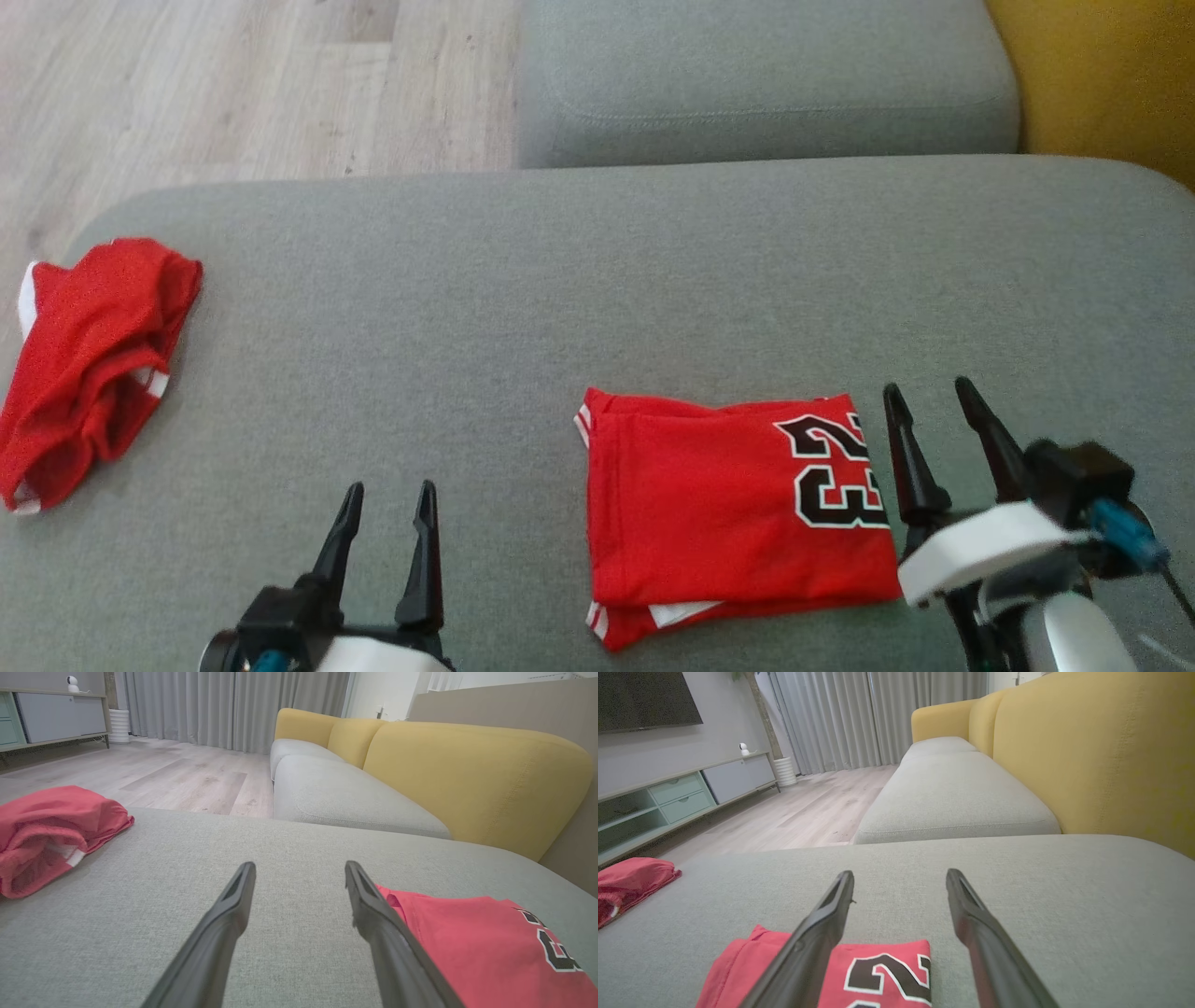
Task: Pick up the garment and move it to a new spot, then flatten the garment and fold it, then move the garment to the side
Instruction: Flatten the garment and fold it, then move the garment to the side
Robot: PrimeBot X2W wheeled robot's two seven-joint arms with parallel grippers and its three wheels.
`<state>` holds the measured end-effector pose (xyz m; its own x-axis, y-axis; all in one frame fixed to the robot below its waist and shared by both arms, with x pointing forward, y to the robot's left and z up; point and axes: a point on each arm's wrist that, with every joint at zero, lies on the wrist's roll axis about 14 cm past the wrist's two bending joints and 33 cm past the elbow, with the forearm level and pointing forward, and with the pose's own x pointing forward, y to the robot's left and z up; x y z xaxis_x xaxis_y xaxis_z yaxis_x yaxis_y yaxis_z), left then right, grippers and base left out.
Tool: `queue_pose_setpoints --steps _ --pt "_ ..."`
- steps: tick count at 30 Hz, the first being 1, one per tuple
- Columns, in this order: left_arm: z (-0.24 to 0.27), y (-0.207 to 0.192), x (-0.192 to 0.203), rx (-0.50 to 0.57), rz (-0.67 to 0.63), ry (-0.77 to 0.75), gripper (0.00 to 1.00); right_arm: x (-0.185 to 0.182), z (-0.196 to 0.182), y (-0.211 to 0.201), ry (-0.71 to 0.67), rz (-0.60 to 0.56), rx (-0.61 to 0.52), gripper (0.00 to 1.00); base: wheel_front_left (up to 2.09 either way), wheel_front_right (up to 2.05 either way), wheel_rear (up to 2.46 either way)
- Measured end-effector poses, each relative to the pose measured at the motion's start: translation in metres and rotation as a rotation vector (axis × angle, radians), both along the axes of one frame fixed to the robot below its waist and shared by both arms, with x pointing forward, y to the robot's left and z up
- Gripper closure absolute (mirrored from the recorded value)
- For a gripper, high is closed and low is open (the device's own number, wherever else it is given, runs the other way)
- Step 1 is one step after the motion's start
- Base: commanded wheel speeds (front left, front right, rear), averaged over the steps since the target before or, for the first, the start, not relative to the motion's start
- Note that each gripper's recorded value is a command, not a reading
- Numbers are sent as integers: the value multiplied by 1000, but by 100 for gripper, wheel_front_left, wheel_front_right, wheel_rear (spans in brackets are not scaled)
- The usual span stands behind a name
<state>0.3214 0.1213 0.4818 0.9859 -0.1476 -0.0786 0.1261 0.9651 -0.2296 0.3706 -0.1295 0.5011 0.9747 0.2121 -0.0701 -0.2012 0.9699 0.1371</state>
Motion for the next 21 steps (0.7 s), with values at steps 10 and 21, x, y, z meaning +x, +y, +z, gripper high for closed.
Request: queue_pose_setpoints --steps 10,21 --pt "-15 9 -18 12 25 40 0 -31 -5 -23 -24 -70 -18 0 0 0 0" --pt "-21 24 -22 22 64 62 0 -38 -11 -25 -17 -79 -8 0 0 0 0"
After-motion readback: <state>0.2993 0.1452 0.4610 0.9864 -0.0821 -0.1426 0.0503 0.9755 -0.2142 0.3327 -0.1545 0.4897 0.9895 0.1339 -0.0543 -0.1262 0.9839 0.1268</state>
